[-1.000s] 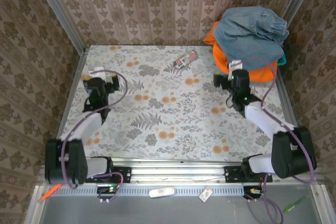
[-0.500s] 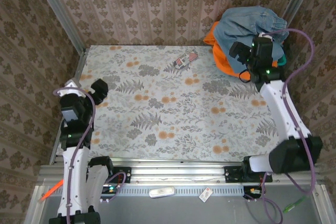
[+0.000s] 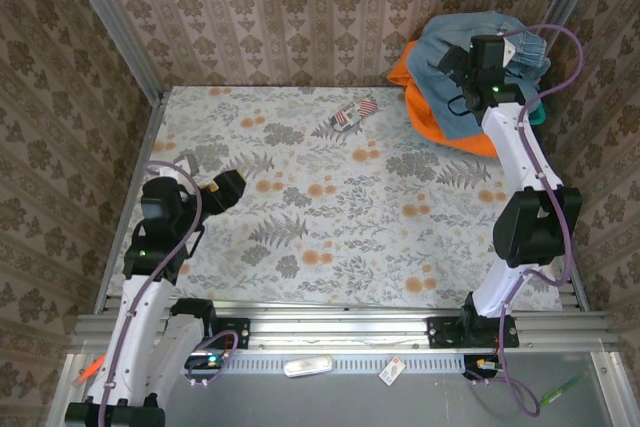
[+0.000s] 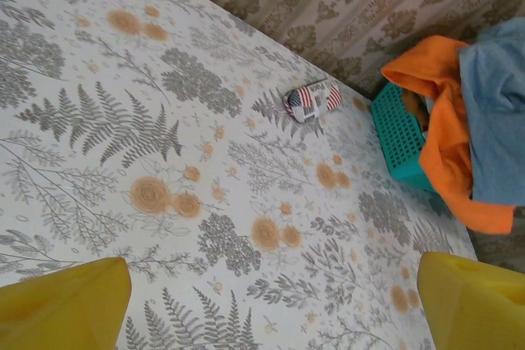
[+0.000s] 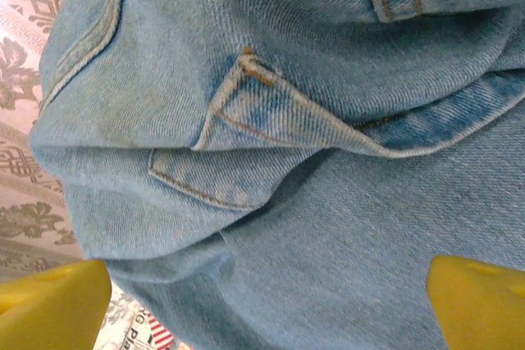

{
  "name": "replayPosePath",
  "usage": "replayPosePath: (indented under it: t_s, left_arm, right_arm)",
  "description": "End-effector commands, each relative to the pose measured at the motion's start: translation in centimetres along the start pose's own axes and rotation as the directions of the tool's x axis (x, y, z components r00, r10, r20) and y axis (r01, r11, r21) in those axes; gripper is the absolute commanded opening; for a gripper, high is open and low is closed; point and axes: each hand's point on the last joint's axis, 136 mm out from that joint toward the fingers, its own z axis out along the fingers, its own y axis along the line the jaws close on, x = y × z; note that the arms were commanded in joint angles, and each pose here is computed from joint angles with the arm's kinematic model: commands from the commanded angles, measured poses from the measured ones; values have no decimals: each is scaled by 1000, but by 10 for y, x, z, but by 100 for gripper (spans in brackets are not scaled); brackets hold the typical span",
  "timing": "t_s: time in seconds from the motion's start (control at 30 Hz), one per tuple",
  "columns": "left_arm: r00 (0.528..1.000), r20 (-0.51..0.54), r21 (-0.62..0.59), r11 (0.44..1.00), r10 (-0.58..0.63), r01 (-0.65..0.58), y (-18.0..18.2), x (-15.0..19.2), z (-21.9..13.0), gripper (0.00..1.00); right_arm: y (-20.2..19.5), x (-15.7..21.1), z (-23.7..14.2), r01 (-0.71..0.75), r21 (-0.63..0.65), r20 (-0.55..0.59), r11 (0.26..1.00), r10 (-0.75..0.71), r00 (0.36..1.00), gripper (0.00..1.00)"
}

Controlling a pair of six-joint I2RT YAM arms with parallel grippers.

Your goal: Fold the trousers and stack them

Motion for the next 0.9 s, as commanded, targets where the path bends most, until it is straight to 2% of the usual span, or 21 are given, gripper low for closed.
replayPosePath:
  t_s: [0.0,0.13,0.23,0.5,0.7,0.87]
  left_arm:
    - [999,-18,31,999,38,-37,-8,4,3,91]
    - [999,-19,39,998,48,-47,-11,3,6,91]
    - [998,-27,43,998,51,-50,-12,2,8,91]
    - [996,-35,57,996,76,-74,-21,-3,7,91]
    - [996,-28,74,994,81,-79,-29,-8,7,88]
    - [995,-24,92,992,93,-90,-37,-11,5,85]
  right_arm:
    - [9,-27,3,-67,20,92,998,65,994,100]
    - [16,-27,21,-51,26,77,998,49,996,99]
    - [16,-26,33,-28,68,40,997,25,999,82]
    - [33,-35,35,24,5,55,1000,-25,998,1]
    - [65,-41,-8,109,-82,122,991,-98,988,0]
    - [89,-36,-63,195,-137,218,971,-162,962,0]
